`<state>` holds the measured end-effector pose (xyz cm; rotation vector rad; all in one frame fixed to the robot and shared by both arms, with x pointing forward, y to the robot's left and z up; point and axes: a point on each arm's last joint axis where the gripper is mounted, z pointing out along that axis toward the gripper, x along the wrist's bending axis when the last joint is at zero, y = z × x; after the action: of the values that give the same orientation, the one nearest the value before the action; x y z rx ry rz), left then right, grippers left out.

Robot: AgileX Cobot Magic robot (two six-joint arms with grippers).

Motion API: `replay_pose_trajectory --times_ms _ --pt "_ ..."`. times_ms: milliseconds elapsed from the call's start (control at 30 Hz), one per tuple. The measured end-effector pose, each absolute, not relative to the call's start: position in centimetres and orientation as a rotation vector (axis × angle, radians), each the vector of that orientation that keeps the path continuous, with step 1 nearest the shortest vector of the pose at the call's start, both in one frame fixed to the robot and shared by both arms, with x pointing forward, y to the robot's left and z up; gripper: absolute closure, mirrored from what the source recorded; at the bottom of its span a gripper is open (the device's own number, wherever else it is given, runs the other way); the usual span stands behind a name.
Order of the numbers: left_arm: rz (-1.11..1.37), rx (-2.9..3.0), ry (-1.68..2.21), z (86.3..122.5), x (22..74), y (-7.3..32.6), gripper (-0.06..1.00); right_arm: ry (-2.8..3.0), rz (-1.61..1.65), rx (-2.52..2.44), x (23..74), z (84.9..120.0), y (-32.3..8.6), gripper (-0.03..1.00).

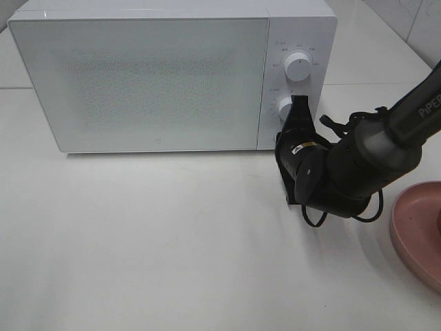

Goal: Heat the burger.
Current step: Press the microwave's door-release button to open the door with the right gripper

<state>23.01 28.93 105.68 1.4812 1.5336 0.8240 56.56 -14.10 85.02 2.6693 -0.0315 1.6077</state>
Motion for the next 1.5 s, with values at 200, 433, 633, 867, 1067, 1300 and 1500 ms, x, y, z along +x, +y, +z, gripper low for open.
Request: replay_pose_trajectory --times_ms 200,433,633,867,1067,1300,1500 --pt "0.824 1.481 1.534 105.7 23.0 28.9 -0.03 -0.044 1.618 2.668 56.9 85.0 -14.0 0.96" --pt "0.824 1.481 1.534 105.7 23.0 28.9 -0.03 -0.049 1.621 2.66 57.2 84.6 -13.9 0.96" --pt "0.824 1.481 1.534 105.7 23.0 28.9 -0.03 -0.078 1.63 2.654 57.8 84.9 -14.1 0.96" --pt "0.824 1.481 1.534 105.7 23.0 28.9 -0.03 -0.104 1.611 2.655 57.9 84.4 -14.2 0.96" --pt "0.824 1.481 1.534 105.7 23.0 28.9 -0.03 -0.126 1.609 2.652 58.1 84.4 -14.1 0.96" --pt "0.824 1.481 1.534 105.7 23.0 28.9 -0.03 -0.172 1.614 2.653 58.4 84.5 -14.0 0.96" --pt "0.824 1.481 1.534 105.7 23.0 28.9 -0.03 -0.227 1.62 2.651 58.8 84.7 -13.7 0.96"
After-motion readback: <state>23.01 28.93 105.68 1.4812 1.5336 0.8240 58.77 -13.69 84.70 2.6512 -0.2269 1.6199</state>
